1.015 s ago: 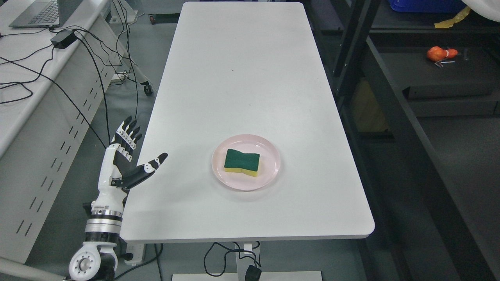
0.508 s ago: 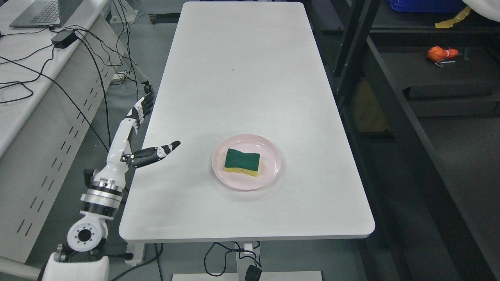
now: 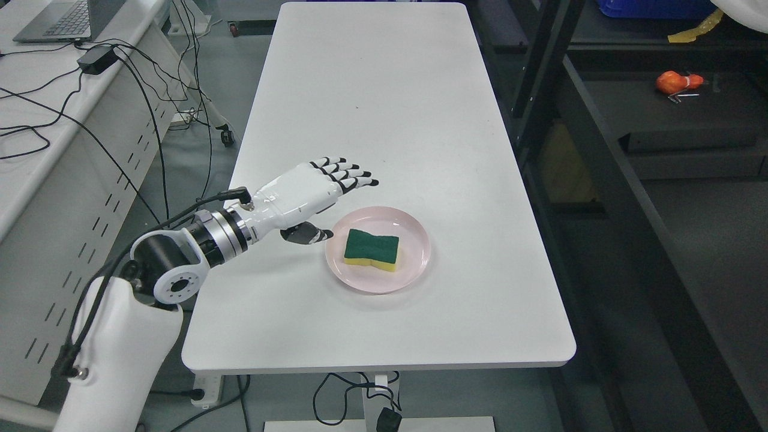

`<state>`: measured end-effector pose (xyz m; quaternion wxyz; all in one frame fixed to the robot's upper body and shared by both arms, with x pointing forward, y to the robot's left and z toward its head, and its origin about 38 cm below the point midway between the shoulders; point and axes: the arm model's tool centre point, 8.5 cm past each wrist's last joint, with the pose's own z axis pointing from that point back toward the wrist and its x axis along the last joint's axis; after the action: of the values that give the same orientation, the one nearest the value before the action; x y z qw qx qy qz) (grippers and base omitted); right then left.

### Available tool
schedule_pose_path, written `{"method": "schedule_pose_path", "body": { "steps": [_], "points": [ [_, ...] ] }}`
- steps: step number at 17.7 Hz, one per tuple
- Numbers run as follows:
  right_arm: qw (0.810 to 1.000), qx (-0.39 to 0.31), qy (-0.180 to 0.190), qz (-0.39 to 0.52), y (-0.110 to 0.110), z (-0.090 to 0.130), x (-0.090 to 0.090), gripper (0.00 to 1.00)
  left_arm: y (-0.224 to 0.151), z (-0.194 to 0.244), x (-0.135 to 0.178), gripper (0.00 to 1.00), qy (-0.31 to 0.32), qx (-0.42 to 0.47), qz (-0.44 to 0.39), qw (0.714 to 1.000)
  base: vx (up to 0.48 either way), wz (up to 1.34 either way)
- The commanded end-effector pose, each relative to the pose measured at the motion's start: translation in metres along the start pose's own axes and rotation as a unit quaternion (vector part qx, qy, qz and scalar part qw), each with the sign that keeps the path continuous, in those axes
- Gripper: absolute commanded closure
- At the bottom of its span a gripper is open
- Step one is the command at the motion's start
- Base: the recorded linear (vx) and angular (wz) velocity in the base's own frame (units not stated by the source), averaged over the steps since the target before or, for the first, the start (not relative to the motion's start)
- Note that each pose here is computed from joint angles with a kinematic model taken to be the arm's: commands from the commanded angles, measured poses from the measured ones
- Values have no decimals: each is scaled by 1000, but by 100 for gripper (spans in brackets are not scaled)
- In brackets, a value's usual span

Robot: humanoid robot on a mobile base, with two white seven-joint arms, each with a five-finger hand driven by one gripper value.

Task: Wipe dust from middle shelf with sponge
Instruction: 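Reach the left hand over the plate and grasp the green-yellow sponge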

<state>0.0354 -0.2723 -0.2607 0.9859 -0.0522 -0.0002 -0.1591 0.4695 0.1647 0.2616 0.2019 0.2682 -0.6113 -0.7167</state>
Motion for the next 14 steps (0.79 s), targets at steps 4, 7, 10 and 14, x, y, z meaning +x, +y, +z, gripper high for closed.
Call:
{"method": "schedule_pose_path", "body": {
  "steps": [4, 7, 10, 14],
  "points": [
    [1000, -5, -11, 0, -10, 0, 9, 0, -48, -50, 32, 14, -49, -223, -205, 952, 0, 0],
    [1000, -5, -11, 0, -10, 0, 9, 0, -57, -63, 34, 16, -46, -237, -201, 949, 0, 0],
    [1000, -5, -11, -1, -10, 0, 9, 0, -48, -76, 41, 18, -49, -227, -203, 951, 0, 0],
    [1000, -5, -11, -1, -10, 0, 9, 0, -36, -87, 43, 19, -49, -214, -203, 954, 0, 0]
  ]
}}
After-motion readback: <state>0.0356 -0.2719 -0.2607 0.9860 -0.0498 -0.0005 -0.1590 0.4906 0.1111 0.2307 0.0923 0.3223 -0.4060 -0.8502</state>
